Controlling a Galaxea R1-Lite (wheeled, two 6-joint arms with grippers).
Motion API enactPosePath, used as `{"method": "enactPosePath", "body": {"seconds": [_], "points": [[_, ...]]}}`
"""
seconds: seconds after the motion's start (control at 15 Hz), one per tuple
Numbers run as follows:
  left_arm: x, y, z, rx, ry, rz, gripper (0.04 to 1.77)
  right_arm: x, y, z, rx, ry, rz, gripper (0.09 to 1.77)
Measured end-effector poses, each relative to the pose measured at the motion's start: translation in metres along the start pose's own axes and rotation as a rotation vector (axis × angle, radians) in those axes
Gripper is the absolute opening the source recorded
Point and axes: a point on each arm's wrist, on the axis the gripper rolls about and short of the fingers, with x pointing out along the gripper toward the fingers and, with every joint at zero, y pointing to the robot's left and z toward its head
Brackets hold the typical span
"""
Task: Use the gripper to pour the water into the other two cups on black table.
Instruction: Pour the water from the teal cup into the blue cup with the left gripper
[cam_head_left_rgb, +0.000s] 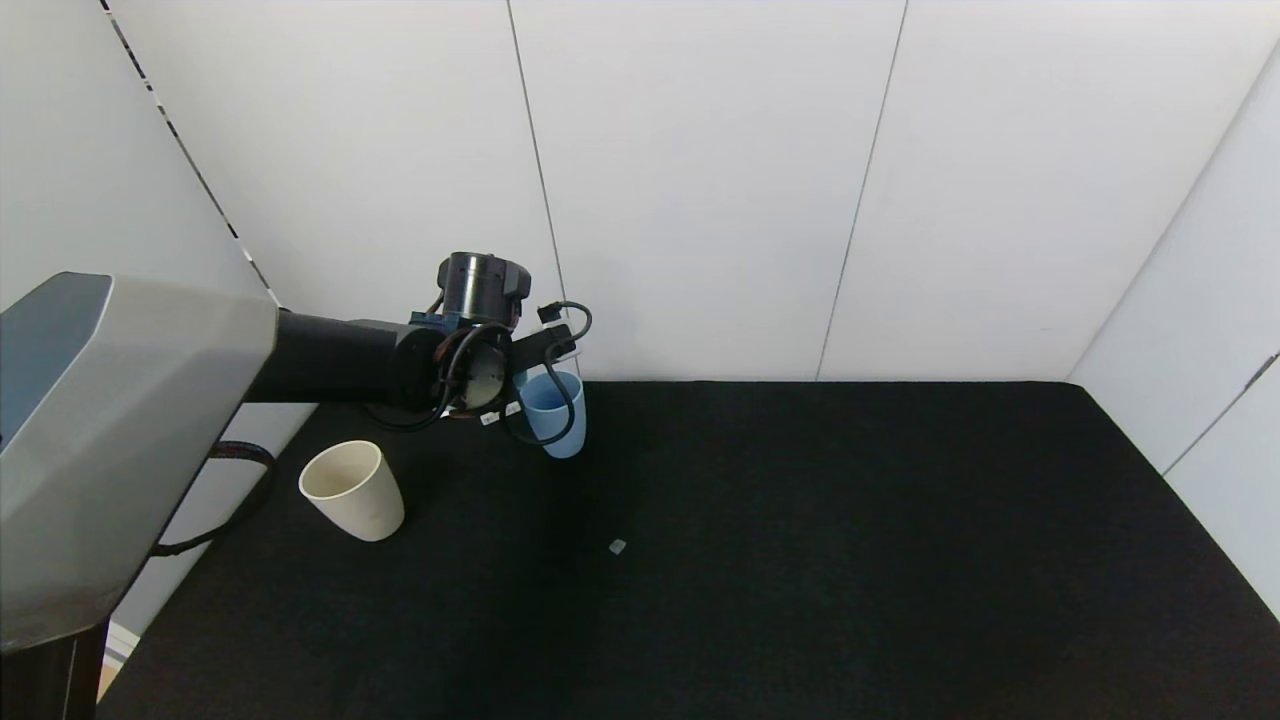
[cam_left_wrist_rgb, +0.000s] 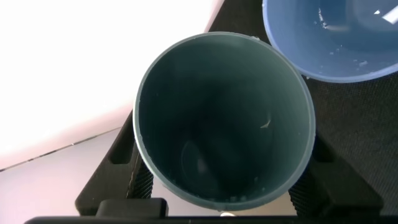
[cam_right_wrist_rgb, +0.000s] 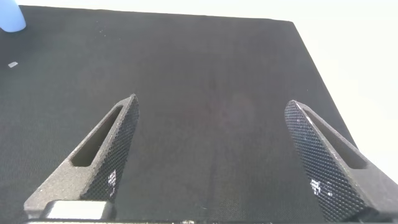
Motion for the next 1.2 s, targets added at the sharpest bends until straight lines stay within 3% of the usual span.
{"method": "enactPosePath", "body": {"seconds": [0.6, 1.2], "points": [[-0.012, -0.007, 0.014, 0.106, 0.04, 0.05, 1.18, 0.0, 0.0, 0.0, 0.0, 0.0, 0.0, 1.71], [-0.016, -0.007, 0.014, 0.137, 0.071, 0.064, 1.17, 0.0, 0.0, 0.0, 0.0, 0.0, 0.0, 1.71]]}}
